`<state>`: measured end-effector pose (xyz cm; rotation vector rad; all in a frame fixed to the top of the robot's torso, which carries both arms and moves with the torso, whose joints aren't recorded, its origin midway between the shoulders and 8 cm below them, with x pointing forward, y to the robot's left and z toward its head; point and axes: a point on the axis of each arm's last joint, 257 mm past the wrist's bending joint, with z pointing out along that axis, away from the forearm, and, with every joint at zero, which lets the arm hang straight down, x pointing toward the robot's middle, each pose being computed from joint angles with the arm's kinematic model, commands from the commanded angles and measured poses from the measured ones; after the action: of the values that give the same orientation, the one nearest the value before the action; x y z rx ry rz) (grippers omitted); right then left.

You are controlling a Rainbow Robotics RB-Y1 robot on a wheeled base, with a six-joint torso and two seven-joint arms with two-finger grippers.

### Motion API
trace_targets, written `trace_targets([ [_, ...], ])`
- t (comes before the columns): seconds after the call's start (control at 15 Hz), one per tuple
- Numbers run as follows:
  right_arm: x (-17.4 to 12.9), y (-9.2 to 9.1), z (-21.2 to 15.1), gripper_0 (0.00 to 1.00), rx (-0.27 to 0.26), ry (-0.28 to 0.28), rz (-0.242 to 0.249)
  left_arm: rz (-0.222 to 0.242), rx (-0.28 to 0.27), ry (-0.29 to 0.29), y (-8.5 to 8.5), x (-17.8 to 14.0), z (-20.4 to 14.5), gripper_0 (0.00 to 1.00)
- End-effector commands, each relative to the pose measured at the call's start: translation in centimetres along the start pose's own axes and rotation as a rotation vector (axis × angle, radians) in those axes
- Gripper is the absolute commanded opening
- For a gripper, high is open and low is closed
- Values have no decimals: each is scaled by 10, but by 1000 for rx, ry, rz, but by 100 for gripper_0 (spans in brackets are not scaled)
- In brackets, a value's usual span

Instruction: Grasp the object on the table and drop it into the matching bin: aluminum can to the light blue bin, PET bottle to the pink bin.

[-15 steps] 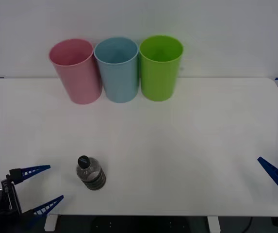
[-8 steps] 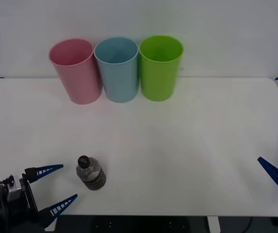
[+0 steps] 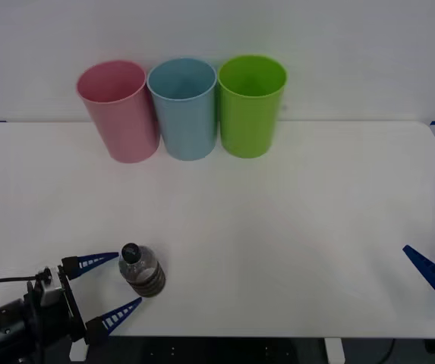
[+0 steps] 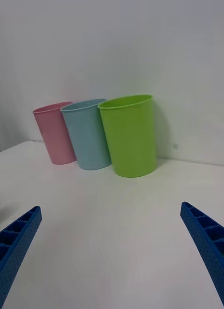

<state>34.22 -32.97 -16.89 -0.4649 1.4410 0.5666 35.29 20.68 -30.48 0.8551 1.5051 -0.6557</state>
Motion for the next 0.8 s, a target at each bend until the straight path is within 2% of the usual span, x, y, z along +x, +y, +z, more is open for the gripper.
trace_targets([
  [0.07,0,0,0,100,0,0,0,3,1,-2,-2,0,13,100],
  [0.27,0,0,0,100,0,0,0,-14,5,-16,-1,4,28,100],
  [0.8,0,0,0,100,0,0,0,-3,22,-20,2,7,41,100],
])
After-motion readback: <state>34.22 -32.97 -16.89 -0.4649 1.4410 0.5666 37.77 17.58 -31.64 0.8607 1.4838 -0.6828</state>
